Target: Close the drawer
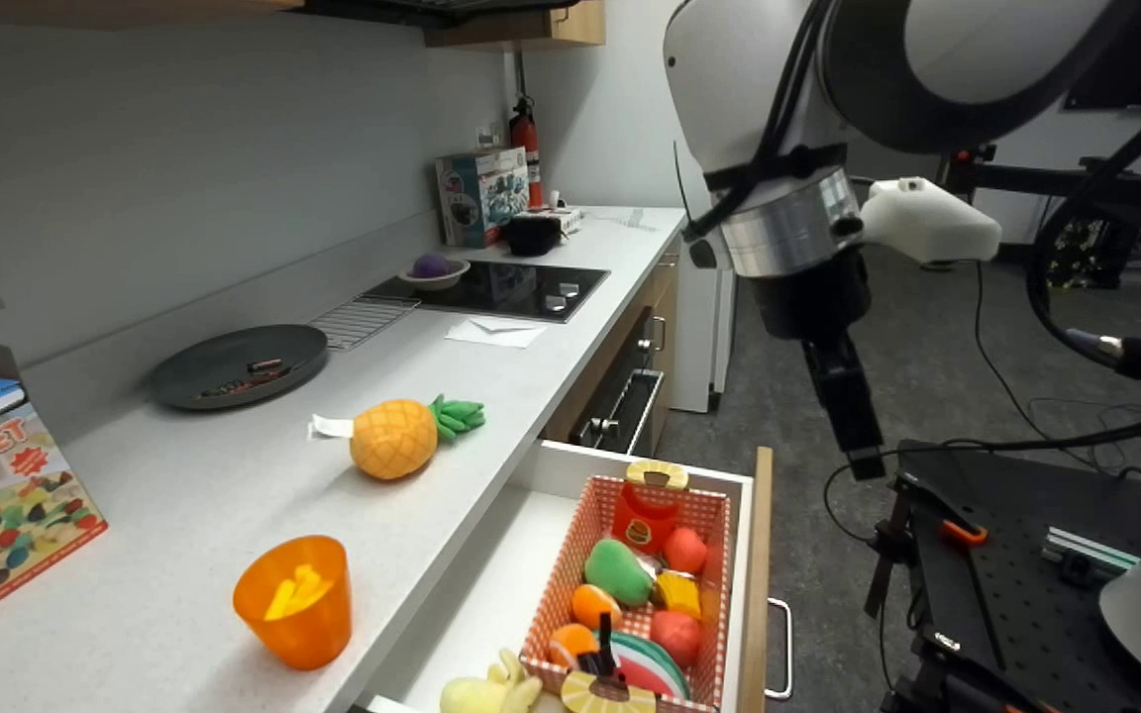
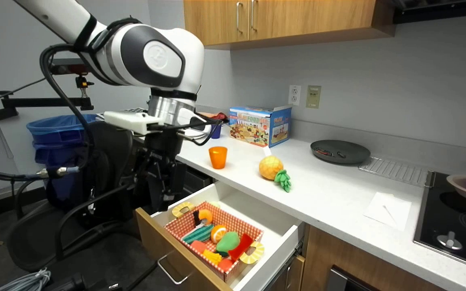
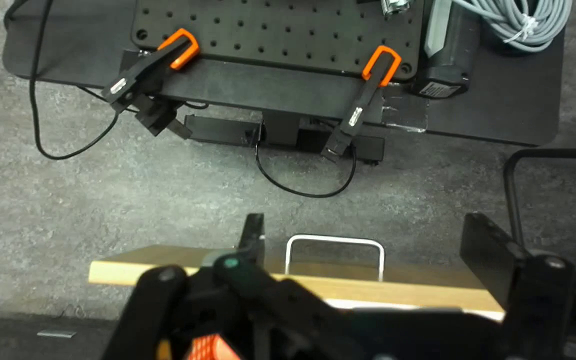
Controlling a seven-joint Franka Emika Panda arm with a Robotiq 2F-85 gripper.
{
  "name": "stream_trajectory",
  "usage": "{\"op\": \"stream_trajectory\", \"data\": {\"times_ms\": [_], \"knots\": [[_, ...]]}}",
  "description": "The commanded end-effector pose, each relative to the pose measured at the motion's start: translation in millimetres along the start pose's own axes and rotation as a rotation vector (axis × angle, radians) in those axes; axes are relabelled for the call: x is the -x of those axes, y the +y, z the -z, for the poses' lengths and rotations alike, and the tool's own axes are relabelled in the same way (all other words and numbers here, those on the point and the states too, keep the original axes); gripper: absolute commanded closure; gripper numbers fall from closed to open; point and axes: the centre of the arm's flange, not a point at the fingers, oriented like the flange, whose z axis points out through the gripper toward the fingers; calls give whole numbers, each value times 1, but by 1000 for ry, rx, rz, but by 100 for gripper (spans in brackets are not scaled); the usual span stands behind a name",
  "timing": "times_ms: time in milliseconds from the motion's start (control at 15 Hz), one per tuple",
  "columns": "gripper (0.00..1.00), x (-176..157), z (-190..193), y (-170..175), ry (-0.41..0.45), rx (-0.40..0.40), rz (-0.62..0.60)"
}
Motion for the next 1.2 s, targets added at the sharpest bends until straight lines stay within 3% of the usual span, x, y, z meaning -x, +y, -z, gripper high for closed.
{"op": "stream_trajectory", "data": {"times_ms": [0, 467, 1000, 1133], "knots": [[0, 0, -43, -18, -18, -27, -31], [0, -22, -104, -49, -75, -70, -51], [0, -18, -104, -45, -90, -54, -44], [0, -15, -116, -41, -96, -16, -45]]}}
